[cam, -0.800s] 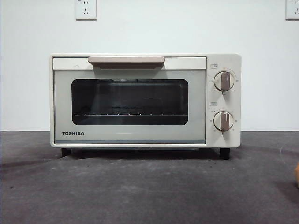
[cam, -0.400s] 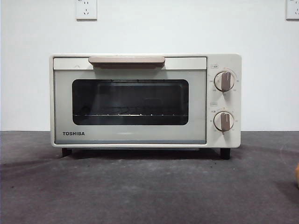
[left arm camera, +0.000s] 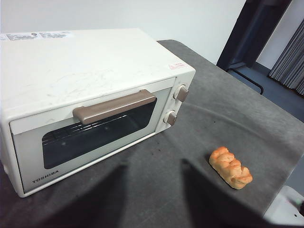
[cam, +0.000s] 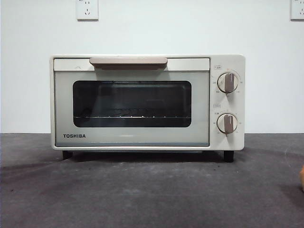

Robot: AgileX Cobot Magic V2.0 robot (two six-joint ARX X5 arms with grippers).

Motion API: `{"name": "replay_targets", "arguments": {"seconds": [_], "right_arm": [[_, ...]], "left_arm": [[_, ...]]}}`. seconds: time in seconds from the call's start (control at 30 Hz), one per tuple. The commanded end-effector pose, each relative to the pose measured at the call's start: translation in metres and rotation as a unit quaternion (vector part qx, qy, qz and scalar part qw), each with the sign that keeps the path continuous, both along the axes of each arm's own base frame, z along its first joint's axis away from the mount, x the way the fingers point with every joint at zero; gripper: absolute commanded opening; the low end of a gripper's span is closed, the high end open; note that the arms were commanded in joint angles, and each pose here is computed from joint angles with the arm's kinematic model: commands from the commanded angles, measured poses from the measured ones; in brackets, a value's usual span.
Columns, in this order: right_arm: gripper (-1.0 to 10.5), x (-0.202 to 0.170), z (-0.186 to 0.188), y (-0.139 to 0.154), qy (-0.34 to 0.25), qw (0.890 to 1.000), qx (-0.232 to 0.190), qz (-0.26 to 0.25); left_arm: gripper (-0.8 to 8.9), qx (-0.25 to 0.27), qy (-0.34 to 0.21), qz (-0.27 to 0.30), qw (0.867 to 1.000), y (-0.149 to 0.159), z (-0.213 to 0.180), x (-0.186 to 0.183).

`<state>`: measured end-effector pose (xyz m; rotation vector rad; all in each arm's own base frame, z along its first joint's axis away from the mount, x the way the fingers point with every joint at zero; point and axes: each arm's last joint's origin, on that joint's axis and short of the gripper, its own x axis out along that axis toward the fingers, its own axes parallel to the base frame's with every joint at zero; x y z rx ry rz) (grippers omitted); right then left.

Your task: The left arm flap open the oven, the right arm pick bread and place it into oven, the left arm flap close the oven

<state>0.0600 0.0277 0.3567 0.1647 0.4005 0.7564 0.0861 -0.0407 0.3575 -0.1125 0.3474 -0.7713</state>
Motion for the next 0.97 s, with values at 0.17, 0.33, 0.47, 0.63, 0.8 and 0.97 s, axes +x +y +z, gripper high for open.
{"name": "replay_targets", "arguments": {"seconds": [0.17, 0.33, 0.47, 0.63, 0.8, 0.97], "right_arm": [[5.2, -0.001, 0.005, 0.0, 0.008, 1.0, 0.016, -0.005], [5.5, -0.001, 0.005, 0.0, 0.022, 0.999, 0.029, -0.011], [5.5, 0.0, 0.005, 0.0, 0.027, 0.999, 0.032, -0.013], [5.5, 0.007, -0.002, 0.001, 0.098, 0.993, 0.044, -0.047], [5.5, 0.024, -0.019, 0.001, 0.205, 0.974, 0.0, -0.099], [5.5, 0.047, -0.039, 0.003, 0.3, 0.94, -0.07, -0.147]], "left_arm": [[4.75, 0.003, -0.018, -0.004, 1.0, 0.0, 0.006, -0.001], [4.75, 0.002, -0.022, -0.005, 1.0, 0.0, 0.007, -0.001], [4.74, -0.001, -0.028, -0.004, 1.0, 0.0, 0.008, -0.001], [4.69, 0.0, -0.028, -0.005, 1.0, 0.0, 0.008, -0.001], [4.69, -0.001, -0.028, -0.004, 1.0, 0.0, 0.008, 0.0], [4.69, -0.001, -0.031, -0.006, 1.0, 0.0, 0.008, -0.001]]}}
